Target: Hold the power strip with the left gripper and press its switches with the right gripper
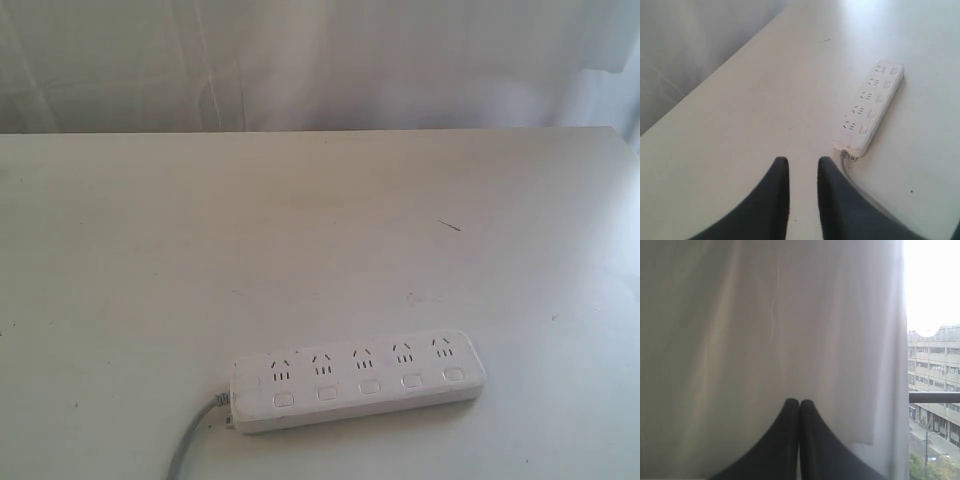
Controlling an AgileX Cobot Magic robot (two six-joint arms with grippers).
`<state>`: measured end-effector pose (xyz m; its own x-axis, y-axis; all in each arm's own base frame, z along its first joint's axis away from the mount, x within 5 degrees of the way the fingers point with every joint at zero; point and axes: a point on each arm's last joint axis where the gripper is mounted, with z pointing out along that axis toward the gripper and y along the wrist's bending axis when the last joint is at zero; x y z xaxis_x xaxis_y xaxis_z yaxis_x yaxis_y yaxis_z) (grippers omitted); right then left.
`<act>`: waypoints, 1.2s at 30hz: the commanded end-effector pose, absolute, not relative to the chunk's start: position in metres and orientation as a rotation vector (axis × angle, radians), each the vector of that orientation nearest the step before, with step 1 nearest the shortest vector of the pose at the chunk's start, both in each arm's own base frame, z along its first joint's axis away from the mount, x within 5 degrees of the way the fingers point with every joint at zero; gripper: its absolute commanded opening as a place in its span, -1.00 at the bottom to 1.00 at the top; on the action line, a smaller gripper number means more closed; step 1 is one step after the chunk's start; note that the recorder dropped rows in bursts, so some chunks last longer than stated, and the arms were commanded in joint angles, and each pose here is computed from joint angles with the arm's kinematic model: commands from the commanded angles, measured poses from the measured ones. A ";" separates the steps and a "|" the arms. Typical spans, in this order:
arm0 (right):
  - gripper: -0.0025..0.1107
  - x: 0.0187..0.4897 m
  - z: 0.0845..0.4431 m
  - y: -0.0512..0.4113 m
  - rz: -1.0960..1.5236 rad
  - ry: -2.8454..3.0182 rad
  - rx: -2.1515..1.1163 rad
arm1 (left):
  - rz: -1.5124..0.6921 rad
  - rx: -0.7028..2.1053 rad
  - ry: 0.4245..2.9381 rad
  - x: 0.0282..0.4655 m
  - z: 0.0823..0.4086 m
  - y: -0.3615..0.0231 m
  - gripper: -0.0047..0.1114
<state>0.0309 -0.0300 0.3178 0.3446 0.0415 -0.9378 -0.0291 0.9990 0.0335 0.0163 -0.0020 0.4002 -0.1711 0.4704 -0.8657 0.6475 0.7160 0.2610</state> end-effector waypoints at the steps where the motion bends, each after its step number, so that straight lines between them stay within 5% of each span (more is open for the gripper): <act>1: -0.96 0.031 0.316 -0.032 0.023 1.224 0.019 | -0.312 0.816 1.742 0.029 0.369 -0.020 -0.89; 11: -0.96 0.031 0.316 -0.032 0.011 1.224 0.029 | -0.506 0.613 1.613 0.060 0.310 -0.050 -0.92; 23: -0.96 0.017 0.316 -0.041 -0.313 1.204 0.257 | -0.557 0.588 1.584 0.069 0.235 -0.061 -0.92; 36: -0.96 0.017 0.316 -0.041 -0.314 1.204 0.257 | -0.518 0.588 1.608 0.068 0.205 -0.057 -0.92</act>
<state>0.0172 -0.0409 0.3174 0.3321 -0.0870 -0.9392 0.3573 0.9331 0.0400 0.0682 -0.0584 0.2114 -0.0665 0.0788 -0.9947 0.6518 0.7582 0.0165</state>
